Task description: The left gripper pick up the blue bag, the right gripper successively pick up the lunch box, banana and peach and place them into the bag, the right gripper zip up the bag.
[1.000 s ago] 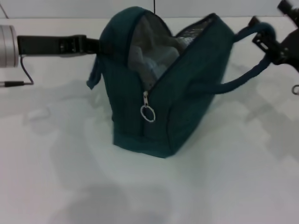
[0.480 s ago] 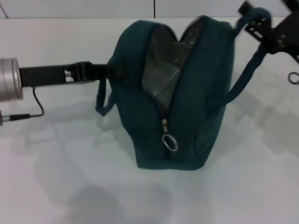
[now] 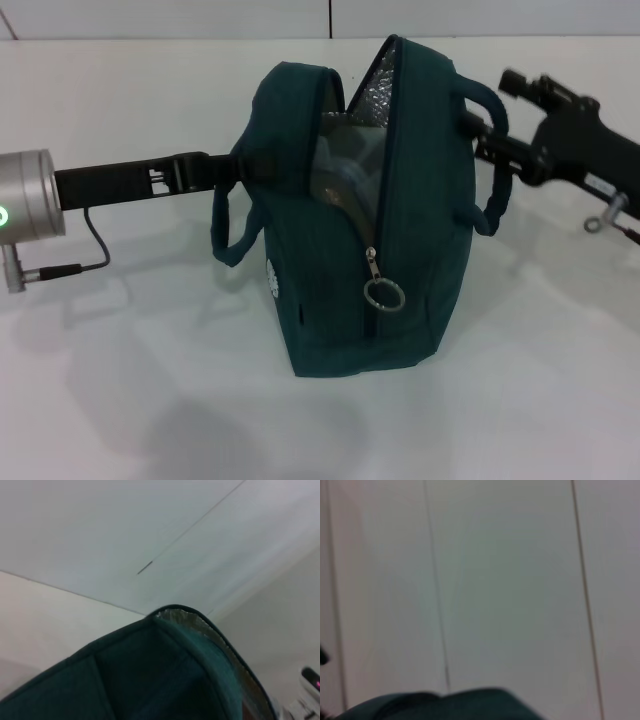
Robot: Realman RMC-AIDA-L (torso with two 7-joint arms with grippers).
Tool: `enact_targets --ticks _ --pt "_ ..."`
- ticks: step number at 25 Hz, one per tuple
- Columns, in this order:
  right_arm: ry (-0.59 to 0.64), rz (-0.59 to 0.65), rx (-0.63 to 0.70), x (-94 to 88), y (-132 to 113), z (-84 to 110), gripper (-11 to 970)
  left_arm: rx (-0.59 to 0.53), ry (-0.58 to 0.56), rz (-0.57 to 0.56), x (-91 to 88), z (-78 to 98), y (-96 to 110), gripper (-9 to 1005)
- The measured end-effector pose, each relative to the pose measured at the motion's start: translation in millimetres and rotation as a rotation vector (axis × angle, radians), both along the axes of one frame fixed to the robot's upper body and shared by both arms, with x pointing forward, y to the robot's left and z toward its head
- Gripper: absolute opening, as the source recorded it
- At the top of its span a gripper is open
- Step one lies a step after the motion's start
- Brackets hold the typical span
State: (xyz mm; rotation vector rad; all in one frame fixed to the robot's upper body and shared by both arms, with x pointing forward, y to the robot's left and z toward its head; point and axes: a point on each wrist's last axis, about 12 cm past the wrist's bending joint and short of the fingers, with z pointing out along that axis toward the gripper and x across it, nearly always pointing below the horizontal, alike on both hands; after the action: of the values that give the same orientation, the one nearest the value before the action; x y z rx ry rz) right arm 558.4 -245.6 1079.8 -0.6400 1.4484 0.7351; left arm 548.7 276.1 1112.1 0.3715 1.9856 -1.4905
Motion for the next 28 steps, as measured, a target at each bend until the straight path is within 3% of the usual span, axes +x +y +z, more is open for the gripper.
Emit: enact_targets --ticks 3,8,11,14,19,23,28 --pt "-0.053 0.04 0.059 -20.8 -10 1.4 771 -0.002 -0.006 0.025 -2.3 -2.4 5 47" --pt "-0.293 0.078 0.214 -64.2 -34 19.4 771 0.011 -0.021 0.045 -3.5 -5.9 8 47" --pt "-0.329 0.19 0.264 -75.4 -34 27.4 772 0.015 -0.028 0.047 -4.4 -7.6 7 48" --pt "-0.254 0.332 0.258 -74.3 -21 27.4 771 0.017 -0.034 0.049 -4.4 -8.5 6 48" --pt "-0.076 0.51 0.131 -64.5 22 8.4 768 0.016 -0.034 0.048 -4.8 -9.4 5 48" --pt "0.034 0.573 0.018 -61.6 43 -8.5 766 0.011 -0.029 0.046 -5.3 -10.2 3 48" --pt "0.09 0.579 -0.032 -64.1 47 -18.5 764 0.008 -0.024 0.047 -5.9 -10.6 2 48"
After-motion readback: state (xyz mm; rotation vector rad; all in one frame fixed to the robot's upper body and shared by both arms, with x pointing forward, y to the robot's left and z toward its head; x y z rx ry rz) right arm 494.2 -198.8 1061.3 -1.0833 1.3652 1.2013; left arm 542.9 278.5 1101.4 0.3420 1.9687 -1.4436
